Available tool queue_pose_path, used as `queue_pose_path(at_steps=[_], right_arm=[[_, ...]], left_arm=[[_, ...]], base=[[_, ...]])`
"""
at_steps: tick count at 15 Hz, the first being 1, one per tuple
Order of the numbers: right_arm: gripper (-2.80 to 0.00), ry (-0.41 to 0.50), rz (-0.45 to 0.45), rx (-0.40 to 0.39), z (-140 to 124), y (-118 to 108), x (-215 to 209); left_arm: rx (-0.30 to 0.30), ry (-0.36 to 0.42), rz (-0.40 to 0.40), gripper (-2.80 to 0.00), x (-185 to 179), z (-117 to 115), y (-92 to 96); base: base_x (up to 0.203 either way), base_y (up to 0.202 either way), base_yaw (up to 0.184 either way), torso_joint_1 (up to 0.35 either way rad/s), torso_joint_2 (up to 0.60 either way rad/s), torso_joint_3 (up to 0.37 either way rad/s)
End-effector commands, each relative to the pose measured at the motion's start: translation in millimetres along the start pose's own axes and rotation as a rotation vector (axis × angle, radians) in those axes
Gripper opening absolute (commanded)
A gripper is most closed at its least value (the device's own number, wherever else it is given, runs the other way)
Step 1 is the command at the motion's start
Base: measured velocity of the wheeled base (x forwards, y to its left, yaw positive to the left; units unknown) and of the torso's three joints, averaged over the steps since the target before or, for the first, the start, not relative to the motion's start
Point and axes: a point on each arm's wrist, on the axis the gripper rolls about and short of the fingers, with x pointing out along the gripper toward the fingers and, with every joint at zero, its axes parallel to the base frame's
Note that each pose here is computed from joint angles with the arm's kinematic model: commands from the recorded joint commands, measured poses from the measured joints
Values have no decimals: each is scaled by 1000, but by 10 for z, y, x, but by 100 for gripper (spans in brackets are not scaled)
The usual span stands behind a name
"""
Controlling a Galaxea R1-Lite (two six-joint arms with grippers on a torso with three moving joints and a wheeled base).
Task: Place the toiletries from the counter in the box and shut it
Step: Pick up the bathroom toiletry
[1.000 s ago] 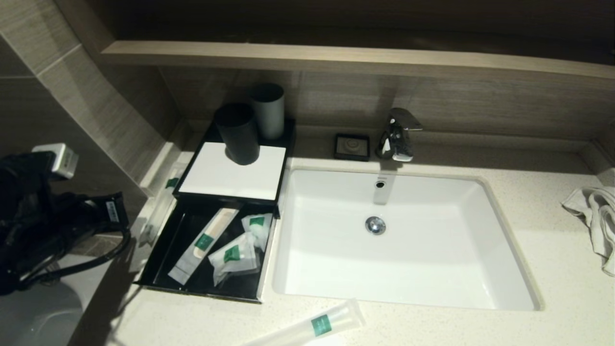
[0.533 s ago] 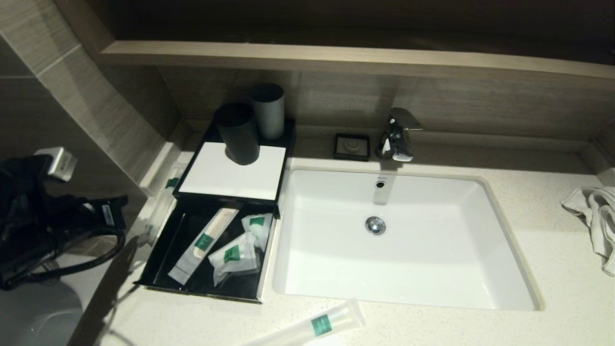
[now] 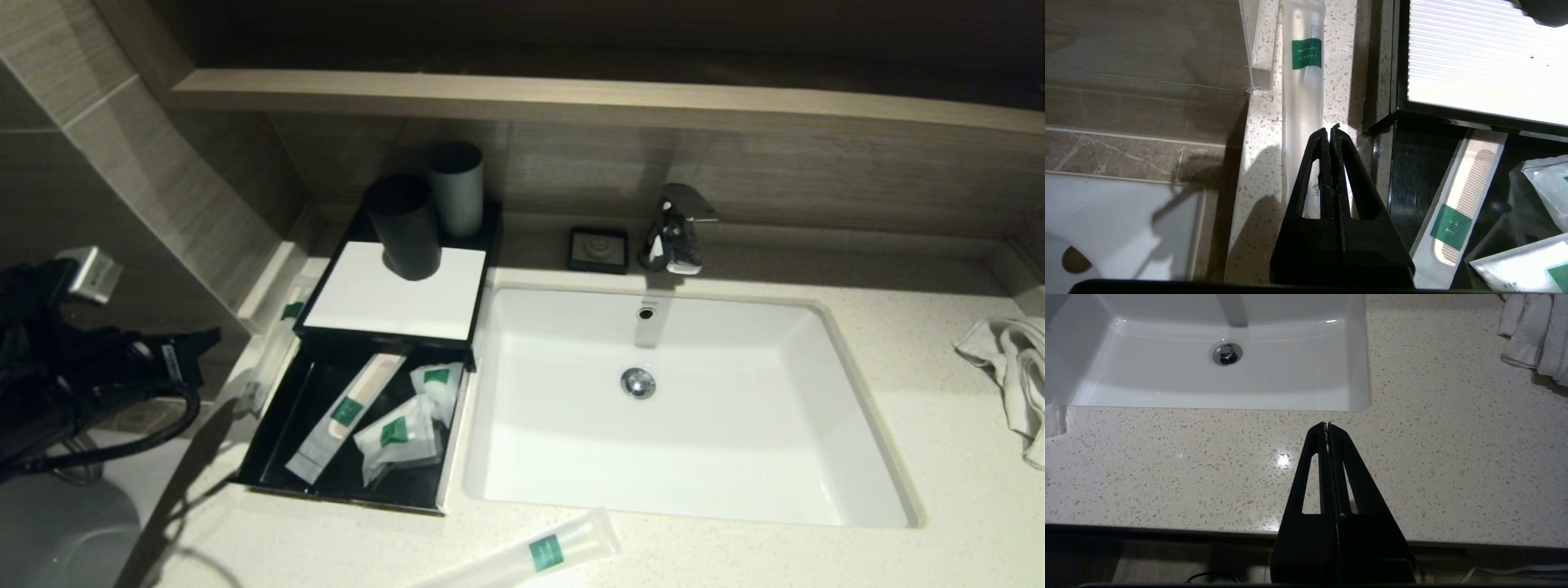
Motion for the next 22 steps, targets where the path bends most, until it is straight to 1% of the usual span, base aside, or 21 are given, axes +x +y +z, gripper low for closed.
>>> queue_pose_path(at_steps=[1, 2, 4, 5, 8, 17, 19, 21, 22], right_arm=[[-280, 1, 0, 1, -1, 0, 0], [-280, -1, 0, 0, 1, 0, 0], [-280, 1, 0, 1, -1, 0, 0], [-280, 1, 0, 0, -1, 0, 0], [-280, -1, 0, 0, -1, 0, -1], [-280, -1, 0, 1, -1, 0, -1], [-280, -1, 0, 1, -1, 0, -1], [-280, -1, 0, 1, -1, 0, -1], [-280, -1, 0, 1, -1, 0, -1]], left_arm=[[-4, 11, -1, -280, 32, -24, 13], [7, 17, 0, -280, 53, -35, 21], [61, 29, -5, -280, 77, -60, 25], [66, 31, -6, -280, 83, -64, 27], [67, 29, -42, -280, 92, -54, 18], [58, 45, -112, -280, 95, -88, 5], [50, 68, -107, -280, 125, -113, 25], [52, 73, -98, -280, 129, -116, 40], [59, 87, -94, -280, 137, -134, 49]], base=[[0, 0, 0, 0, 0, 0], [0, 0, 0, 0, 0, 0], [0, 0, 0, 0, 0, 0], [0, 0, 0, 0, 0, 0], [0, 0, 0, 0, 0, 0], [0, 0, 0, 0, 0, 0], [0, 0, 0, 0, 0, 0], [0, 0, 0, 0, 0, 0], [0, 0, 0, 0, 0, 0]])
